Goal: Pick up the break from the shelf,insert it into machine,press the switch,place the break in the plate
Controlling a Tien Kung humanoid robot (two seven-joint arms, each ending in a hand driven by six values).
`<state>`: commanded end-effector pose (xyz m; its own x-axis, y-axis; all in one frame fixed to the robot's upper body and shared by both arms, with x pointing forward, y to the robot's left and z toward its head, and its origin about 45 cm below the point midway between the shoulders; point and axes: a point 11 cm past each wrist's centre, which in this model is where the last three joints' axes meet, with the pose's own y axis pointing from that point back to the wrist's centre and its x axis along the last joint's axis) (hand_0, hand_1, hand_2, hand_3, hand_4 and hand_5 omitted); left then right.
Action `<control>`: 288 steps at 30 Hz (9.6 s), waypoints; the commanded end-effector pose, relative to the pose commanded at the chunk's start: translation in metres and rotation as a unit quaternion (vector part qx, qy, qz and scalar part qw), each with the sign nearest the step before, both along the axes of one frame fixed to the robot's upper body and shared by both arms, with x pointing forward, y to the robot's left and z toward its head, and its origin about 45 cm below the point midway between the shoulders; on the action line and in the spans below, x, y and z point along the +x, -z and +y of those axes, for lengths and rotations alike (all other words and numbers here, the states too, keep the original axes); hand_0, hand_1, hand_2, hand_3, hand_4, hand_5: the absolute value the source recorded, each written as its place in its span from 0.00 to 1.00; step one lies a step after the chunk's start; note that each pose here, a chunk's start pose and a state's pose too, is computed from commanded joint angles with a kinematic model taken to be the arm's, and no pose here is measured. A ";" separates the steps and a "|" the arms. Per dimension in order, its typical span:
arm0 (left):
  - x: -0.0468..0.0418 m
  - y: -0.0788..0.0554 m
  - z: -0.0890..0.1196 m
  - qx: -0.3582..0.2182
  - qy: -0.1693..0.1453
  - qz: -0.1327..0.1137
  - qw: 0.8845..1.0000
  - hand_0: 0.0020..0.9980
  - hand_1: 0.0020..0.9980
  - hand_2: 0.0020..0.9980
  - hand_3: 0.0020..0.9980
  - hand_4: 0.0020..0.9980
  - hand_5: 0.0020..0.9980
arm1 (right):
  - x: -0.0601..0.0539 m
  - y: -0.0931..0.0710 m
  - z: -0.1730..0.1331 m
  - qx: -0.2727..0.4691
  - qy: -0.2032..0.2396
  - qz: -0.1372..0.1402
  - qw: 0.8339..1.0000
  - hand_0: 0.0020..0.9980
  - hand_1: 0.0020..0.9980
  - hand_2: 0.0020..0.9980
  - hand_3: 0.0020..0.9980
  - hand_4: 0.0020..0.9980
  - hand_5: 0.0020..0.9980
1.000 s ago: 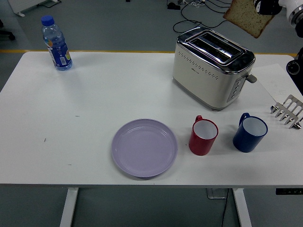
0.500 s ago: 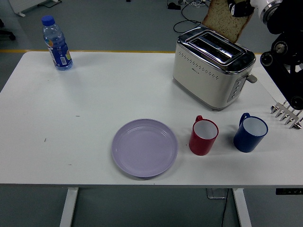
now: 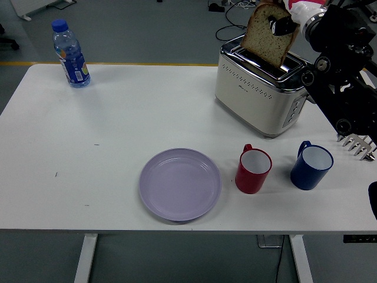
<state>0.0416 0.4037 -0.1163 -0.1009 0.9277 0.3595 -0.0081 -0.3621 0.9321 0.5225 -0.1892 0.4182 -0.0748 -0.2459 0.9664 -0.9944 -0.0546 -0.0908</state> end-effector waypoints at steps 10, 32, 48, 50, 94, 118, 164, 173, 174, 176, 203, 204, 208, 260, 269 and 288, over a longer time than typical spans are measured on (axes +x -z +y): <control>0.0035 -0.001 0.001 0.003 0.001 -0.004 1.000 0.67 0.65 0.67 0.63 0.39 1.00 | 0.004 0.003 -0.010 -0.007 0.017 0.001 1.000 0.20 0.33 0.42 0.49 0.51 0.00; 0.0092 -0.003 0.005 0.010 0.004 -0.008 1.000 0.67 0.64 0.65 0.62 0.39 1.00 | 0.005 0.000 0.009 0.014 0.028 0.026 0.999 0.20 0.32 0.41 0.49 0.51 0.00; 0.0123 -0.004 0.008 0.020 0.004 -0.011 1.000 0.67 0.63 0.63 0.61 0.39 1.00 | 0.007 0.007 0.007 0.001 0.037 0.032 0.999 0.20 0.32 0.41 0.49 0.51 0.00; 0.0125 -0.004 0.008 0.020 0.005 -0.011 1.000 0.67 0.62 0.63 0.61 0.39 0.99 | 0.007 0.009 0.007 0.000 0.038 0.034 0.999 0.20 0.32 0.41 0.49 0.51 0.00; 0.0029 -0.004 0.009 0.025 0.014 0.001 1.000 0.66 0.61 0.62 0.60 0.37 0.98 | 0.001 0.008 -0.011 0.036 0.014 0.003 0.999 0.84 0.83 0.99 1.00 0.81 0.20; 0.0003 0.000 -0.001 0.015 0.002 0.003 1.000 0.66 0.62 0.62 0.59 0.36 0.97 | -0.079 0.055 -0.141 0.198 0.032 -0.050 0.978 0.36 0.39 0.47 0.77 0.58 0.38; 0.0030 0.011 -0.039 -0.073 -0.058 -0.041 0.995 0.67 0.72 0.75 0.70 0.37 0.97 | -0.100 0.067 -0.184 0.214 0.029 -0.079 0.973 0.34 0.35 0.43 0.76 0.53 0.38; -0.0015 0.012 -0.041 -0.075 -0.061 -0.041 0.994 0.67 0.72 0.75 0.69 0.39 0.98 | -0.095 0.081 -0.203 0.211 0.055 -0.072 0.973 0.34 0.35 0.43 0.76 0.53 0.37; -0.0023 0.012 -0.041 -0.075 -0.061 -0.039 0.995 0.67 0.72 0.75 0.69 0.39 0.98 | -0.095 0.083 -0.203 0.211 0.057 -0.070 0.973 0.34 0.35 0.43 0.76 0.53 0.37; -0.0036 0.012 -0.041 -0.073 -0.057 -0.034 0.995 0.67 0.72 0.75 0.69 0.39 0.98 | -0.098 0.089 -0.206 0.214 0.063 -0.066 0.973 0.34 0.35 0.43 0.76 0.53 0.37; -0.0090 0.009 -0.028 -0.032 -0.046 -0.008 0.998 0.67 0.68 0.68 0.63 0.39 0.98 | -0.108 0.144 -0.154 0.209 0.031 0.011 0.977 0.34 0.35 0.43 0.76 0.53 0.36; -0.0093 0.009 -0.028 -0.032 -0.048 -0.009 0.998 0.67 0.68 0.68 0.63 0.39 0.98 | -0.109 0.144 -0.156 0.208 0.033 0.011 0.977 0.34 0.35 0.43 0.76 0.53 0.36; -0.0087 0.009 -0.029 -0.033 -0.048 -0.009 0.998 0.67 0.69 0.68 0.62 0.39 1.00 | -0.111 0.147 -0.158 0.207 0.038 0.014 0.978 0.34 0.35 0.43 0.75 0.53 0.36; -0.0137 0.009 -0.026 -0.030 -0.036 0.002 0.999 0.66 0.68 0.68 0.61 0.35 0.95 | -0.103 0.191 -0.152 0.208 0.070 0.068 0.973 0.34 0.35 0.43 0.74 0.52 0.36; -0.0103 0.008 -0.024 -0.027 -0.035 -0.002 0.999 0.66 0.67 0.67 0.61 0.35 0.95 | -0.100 0.194 -0.151 0.207 0.074 0.071 0.973 0.34 0.35 0.43 0.74 0.52 0.36; -0.0070 0.007 -0.022 -0.025 -0.029 -0.003 0.999 0.66 0.66 0.67 0.61 0.35 0.95 | -0.105 0.202 -0.145 0.206 0.068 0.084 0.973 0.34 0.35 0.43 0.74 0.52 0.36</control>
